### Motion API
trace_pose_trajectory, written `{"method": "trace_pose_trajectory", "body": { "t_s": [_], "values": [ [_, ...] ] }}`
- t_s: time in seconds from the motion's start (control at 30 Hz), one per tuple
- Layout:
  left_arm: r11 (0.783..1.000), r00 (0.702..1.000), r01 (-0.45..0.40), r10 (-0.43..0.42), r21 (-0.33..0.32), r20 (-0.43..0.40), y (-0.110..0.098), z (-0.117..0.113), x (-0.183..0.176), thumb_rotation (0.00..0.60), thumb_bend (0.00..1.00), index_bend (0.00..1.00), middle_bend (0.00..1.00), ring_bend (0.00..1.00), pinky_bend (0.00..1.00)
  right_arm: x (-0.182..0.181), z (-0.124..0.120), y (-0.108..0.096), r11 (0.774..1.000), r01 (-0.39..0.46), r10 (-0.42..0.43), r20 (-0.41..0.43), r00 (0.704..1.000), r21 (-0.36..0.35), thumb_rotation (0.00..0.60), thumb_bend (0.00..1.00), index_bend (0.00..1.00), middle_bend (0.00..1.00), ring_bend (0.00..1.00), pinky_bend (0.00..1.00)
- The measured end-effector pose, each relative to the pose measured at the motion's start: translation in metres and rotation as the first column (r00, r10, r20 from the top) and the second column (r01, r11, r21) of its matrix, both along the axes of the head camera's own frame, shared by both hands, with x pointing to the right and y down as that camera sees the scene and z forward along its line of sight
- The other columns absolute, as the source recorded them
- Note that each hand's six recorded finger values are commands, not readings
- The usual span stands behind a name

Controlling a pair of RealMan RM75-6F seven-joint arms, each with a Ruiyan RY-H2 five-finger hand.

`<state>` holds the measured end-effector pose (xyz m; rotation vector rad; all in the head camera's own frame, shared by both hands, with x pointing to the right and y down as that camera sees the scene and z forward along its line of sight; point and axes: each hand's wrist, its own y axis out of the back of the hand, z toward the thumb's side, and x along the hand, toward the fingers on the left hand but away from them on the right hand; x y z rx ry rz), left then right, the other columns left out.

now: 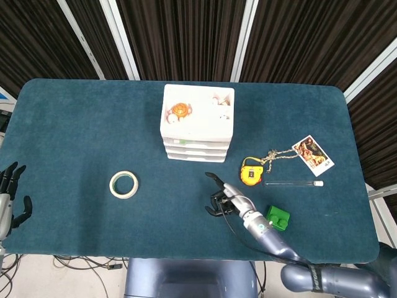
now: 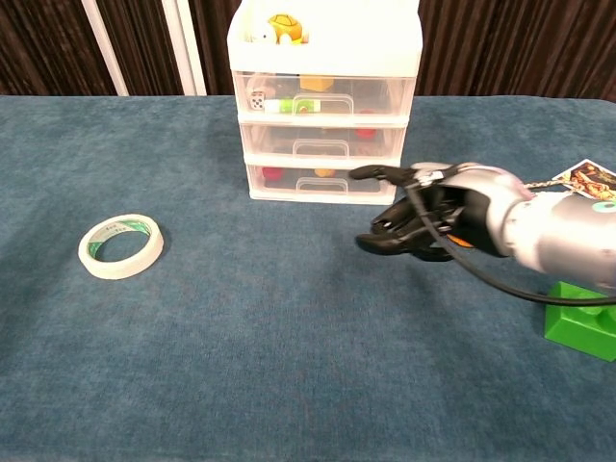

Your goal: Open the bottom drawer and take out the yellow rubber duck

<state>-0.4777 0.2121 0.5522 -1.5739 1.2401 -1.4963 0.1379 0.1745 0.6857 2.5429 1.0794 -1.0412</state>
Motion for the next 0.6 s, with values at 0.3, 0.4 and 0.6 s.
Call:
{"method": "trace_pose_trajectory", "body": {
  "t_s": [0.3, 0.4, 0.6],
  "values": [
    [1.0, 1.0, 0.01, -0.01, -0.01, -0.005, 0.001, 0.001, -0.001, 0.6, 0.61, 0.05, 0.0, 0.0, 0.0, -0.027, 0.028, -0.005, 0.996, -0.051, 0.051, 0.008, 0.999, -0.077, 0.6, 0.47, 0.0, 0.85, 0.94, 0.97],
    [1.0, 1.0, 0.014, -0.014, -0.011, -0.003, 0.002, 0.0, -0.001, 0.6, 0.61, 0.05, 0.0, 0.0, 0.0, -0.031, 0.036, -0.008, 0.993, -0.076, 0.077, 0.004, 0.997, -0.09, 0.6, 0.48, 0.0, 0.86, 0.95, 0.98],
    [0.999, 1.0, 0.027, -0.027, -0.023, -0.006, 0.002, 0.001, -0.003, 0.6, 0.61, 0.05, 0.0, 0.0, 0.0, -0.042, 0.051, -0.016, 0.985, -0.134, 0.135, -0.006, 0.991, -0.105, 0.6, 0.49, 0.0, 0.87, 0.96, 0.99]
  ]
}}
